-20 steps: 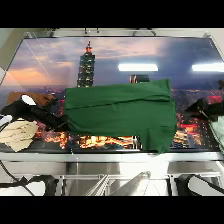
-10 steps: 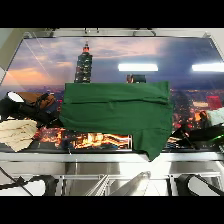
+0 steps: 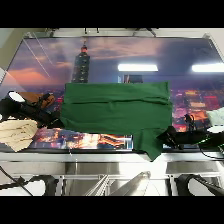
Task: Fold the shirts.
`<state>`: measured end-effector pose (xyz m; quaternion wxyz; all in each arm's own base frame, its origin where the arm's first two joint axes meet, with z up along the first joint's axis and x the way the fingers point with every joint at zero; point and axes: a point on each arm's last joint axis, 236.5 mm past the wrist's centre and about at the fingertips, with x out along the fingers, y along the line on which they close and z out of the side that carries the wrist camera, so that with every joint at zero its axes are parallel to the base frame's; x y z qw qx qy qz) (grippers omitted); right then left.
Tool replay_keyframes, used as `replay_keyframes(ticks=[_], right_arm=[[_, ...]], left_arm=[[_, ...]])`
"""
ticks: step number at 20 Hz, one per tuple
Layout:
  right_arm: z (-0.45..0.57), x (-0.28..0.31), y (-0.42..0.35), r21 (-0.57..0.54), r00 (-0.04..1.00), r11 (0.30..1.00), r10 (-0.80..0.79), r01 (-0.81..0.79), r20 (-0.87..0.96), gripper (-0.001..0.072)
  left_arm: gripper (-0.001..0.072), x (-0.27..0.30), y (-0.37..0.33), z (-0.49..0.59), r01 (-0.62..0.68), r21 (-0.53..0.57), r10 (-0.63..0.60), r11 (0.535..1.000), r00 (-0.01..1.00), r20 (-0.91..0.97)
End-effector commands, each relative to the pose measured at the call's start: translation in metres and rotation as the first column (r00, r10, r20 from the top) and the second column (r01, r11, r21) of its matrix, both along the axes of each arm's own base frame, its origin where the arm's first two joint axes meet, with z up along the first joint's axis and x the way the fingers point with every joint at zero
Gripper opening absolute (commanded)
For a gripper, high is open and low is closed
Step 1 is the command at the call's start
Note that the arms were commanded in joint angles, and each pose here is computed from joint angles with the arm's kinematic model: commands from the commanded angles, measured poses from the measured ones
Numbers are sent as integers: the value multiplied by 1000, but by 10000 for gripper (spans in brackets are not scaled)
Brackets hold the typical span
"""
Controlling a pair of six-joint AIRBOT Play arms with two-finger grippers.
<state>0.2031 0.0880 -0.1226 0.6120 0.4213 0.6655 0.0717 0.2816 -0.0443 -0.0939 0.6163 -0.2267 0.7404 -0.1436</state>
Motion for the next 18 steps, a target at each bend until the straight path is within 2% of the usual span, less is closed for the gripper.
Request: replay_keyframes(ticks=[1,2,3,4,6,9,11,13,15,18], right_arm=[[3,-1,0,1,999,1000,28,-28,35,339],[6,0,-2,7,999,1000,26,-26,46,260],[9,0,-3,8,998,1000,29,-29,59,147],[12,0,-2,12,997,999,33,-34,65,135],[18,-1,0,15,995,999,48,-49,86,35],[43,9,8,55,987,997,37,-46,154,20],[85,42,16,132,958,991,-21,-18,287,20],[128,84,12,184,906,983,-99,24,412,20],[139,114,1,172,886,984,-119,45,448,21],[130,169,-14,190,865,980,-151,66,479,21]], left_arm=[[19,-7,-3,3,14,-15,-15,1000,1000,-25],[19,-8,-3,4,16,-18,-16,1000,999,-29],[19,-8,-3,4,16,-18,-17,1000,999,-30],[19,-8,-3,4,16,-18,-17,1000,999,-30],[19,-11,-4,5,21,-24,-22,999,999,-40],[19,-17,-11,13,35,-68,-40,997,997,-64],[19,-11,-33,33,-11,-207,-1,978,999,-55],[19,7,-49,59,-60,-359,63,931,998,-5],[19,30,-38,67,-94,-359,119,928,992,49],[19,66,-23,72,-93,-334,129,938,988,89]])
